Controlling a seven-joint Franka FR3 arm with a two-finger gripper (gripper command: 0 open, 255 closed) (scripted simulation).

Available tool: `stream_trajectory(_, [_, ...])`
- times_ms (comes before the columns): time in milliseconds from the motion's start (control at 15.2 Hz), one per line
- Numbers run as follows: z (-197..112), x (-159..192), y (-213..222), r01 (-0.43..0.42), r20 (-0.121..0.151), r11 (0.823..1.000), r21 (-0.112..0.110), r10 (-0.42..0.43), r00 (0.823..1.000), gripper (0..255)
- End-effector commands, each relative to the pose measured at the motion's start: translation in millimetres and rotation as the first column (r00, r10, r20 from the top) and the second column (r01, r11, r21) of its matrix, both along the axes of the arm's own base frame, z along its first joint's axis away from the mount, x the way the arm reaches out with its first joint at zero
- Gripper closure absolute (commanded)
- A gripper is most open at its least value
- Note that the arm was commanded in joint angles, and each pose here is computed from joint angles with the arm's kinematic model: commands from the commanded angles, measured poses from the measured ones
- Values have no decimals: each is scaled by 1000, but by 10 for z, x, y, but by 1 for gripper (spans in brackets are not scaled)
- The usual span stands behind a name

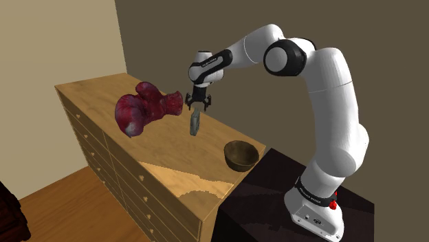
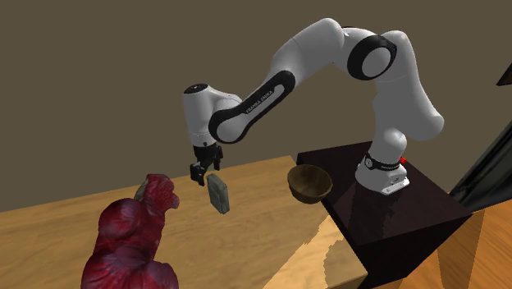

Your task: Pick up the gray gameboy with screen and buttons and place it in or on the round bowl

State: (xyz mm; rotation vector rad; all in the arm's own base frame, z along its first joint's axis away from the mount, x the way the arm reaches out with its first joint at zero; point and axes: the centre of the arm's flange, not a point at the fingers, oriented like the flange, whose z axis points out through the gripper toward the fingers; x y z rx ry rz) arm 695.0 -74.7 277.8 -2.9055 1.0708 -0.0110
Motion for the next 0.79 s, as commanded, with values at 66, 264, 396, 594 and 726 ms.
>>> stream_trajectory(66, [-158,15,3,1,0,1000,0,-1,1000,0])
stream_trajectory(264, [-241,17,6,1,0,1000,0,-1,1000,0])
stream_trajectory(396, [-241,17,6,1,0,1000,0,-1,1000,0])
stream_trajectory(594, [-241,17,6,1,0,1000,0,-1,1000,0])
stream_trajectory(726, [-241,17,6,1,0,1000,0,-1,1000,0])
